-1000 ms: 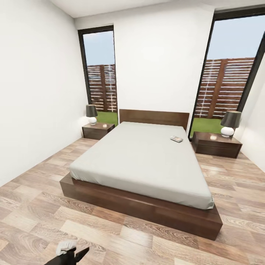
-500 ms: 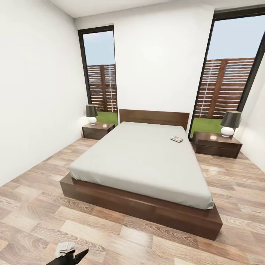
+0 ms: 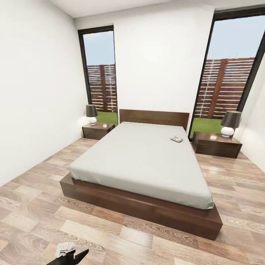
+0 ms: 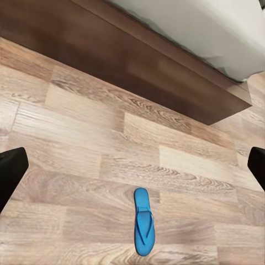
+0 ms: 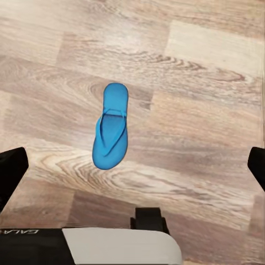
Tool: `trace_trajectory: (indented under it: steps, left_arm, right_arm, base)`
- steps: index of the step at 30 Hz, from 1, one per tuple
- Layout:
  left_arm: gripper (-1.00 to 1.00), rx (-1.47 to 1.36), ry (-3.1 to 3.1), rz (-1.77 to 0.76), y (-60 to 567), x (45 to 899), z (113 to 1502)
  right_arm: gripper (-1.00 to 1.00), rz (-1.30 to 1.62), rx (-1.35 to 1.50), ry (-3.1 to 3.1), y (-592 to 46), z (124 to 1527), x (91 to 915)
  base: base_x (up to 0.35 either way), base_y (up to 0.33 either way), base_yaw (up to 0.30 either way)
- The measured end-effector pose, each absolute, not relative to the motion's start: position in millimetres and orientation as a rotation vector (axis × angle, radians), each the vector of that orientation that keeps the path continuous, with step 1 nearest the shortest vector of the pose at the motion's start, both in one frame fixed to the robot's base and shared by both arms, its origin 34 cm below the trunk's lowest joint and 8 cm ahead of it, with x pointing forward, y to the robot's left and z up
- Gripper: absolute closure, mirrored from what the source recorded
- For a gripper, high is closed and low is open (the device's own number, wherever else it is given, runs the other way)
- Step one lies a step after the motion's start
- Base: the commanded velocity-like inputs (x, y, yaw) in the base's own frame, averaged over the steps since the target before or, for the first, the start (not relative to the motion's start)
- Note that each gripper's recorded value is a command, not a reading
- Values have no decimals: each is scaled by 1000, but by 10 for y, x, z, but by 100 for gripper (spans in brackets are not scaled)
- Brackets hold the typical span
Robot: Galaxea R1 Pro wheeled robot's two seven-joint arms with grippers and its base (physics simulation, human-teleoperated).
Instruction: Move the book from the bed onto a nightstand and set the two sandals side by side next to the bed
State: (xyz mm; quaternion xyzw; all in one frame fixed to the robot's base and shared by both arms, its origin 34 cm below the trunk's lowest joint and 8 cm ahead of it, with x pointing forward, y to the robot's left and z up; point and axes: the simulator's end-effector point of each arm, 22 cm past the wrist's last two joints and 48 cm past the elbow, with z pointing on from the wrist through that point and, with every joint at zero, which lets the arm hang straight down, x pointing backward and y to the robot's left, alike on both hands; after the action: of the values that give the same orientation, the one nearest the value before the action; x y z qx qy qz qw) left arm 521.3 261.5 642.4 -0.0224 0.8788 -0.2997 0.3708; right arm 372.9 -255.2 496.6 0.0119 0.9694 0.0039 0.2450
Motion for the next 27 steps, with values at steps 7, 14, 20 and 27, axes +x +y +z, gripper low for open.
trace_trajectory:
  steps: [7,14,20,27]
  left_arm:
    - [-100,-58,2254,-768,2615,5213,6423]
    - [-100,-58,2254,-769,2615,5211,6422]
    - [-100,-62,2253,-767,2628,5215,6424]
    - [-100,-66,2245,-773,2624,5229,6447]
  right_arm:
    - [-100,21,32,2783,-2532,5162,3917]
    - [-100,30,33,2746,-2494,5392,4362]
    - [-100,66,39,2732,-2250,5501,4912]
    - [-100,112,109,2774,-2154,5397,4813]
  base:
    - [0,0,0]
    - [0,0,0]
    - [0,0,0]
    - [0,0,0]
